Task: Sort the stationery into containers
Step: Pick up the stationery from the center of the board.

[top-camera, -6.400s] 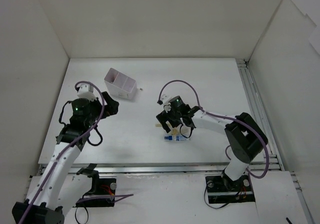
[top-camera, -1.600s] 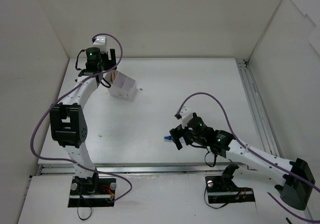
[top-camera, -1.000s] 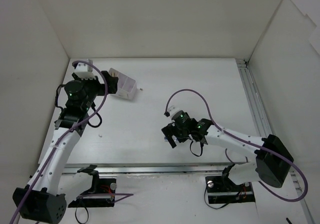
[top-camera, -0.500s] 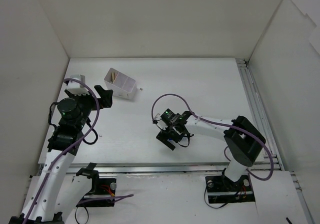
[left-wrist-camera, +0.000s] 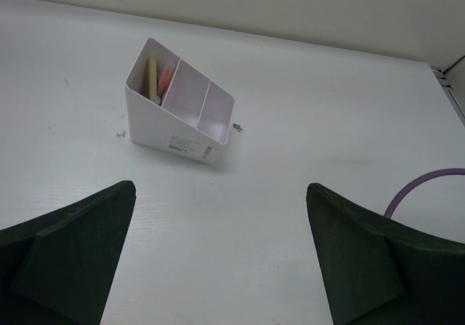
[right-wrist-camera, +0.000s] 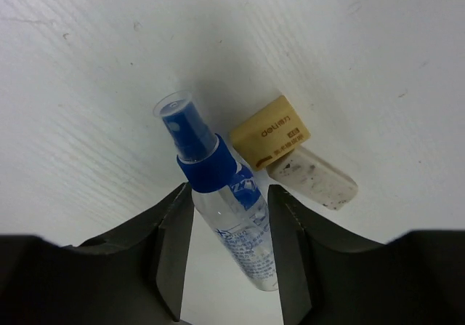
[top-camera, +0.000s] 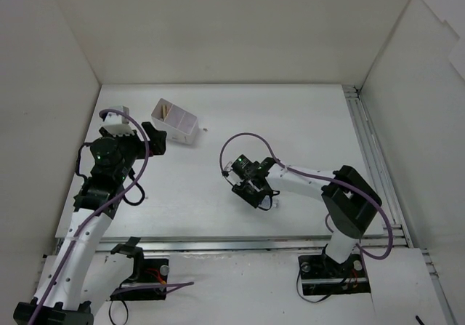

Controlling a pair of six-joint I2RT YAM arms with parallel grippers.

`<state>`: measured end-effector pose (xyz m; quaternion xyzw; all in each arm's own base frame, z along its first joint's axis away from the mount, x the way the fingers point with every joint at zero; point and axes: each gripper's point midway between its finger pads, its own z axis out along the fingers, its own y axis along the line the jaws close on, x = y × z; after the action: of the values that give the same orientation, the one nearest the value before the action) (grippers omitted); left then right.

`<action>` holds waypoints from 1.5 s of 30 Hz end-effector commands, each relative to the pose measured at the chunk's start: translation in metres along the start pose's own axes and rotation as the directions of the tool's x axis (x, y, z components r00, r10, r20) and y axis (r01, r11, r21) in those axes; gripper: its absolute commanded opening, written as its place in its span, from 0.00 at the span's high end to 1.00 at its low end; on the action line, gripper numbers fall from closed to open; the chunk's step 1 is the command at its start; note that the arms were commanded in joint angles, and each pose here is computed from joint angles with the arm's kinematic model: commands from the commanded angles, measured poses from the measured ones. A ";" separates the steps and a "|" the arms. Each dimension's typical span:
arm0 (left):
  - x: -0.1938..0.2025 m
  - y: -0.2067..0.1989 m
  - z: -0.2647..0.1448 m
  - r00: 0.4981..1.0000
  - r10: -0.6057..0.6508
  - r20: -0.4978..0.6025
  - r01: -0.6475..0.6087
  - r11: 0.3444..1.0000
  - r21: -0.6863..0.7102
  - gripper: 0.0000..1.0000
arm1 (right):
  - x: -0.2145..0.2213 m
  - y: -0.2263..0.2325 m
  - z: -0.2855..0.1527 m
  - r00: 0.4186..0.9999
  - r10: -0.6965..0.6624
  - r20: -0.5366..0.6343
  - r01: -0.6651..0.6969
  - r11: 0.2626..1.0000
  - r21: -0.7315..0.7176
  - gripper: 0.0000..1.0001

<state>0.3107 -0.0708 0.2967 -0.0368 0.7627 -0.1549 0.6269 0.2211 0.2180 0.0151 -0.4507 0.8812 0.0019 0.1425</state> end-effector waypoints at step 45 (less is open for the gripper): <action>0.071 -0.215 0.010 0.961 0.097 -0.259 0.087 0.784 0.615 0.14 | -0.137 -0.006 -0.195 0.467 0.168 0.868 -0.027 0.984 -0.176 1.00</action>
<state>0.2605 -0.2877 0.2483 0.2163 0.7762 -0.3934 0.4426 0.2432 0.2781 0.1929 -0.3532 0.7531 0.2613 0.4897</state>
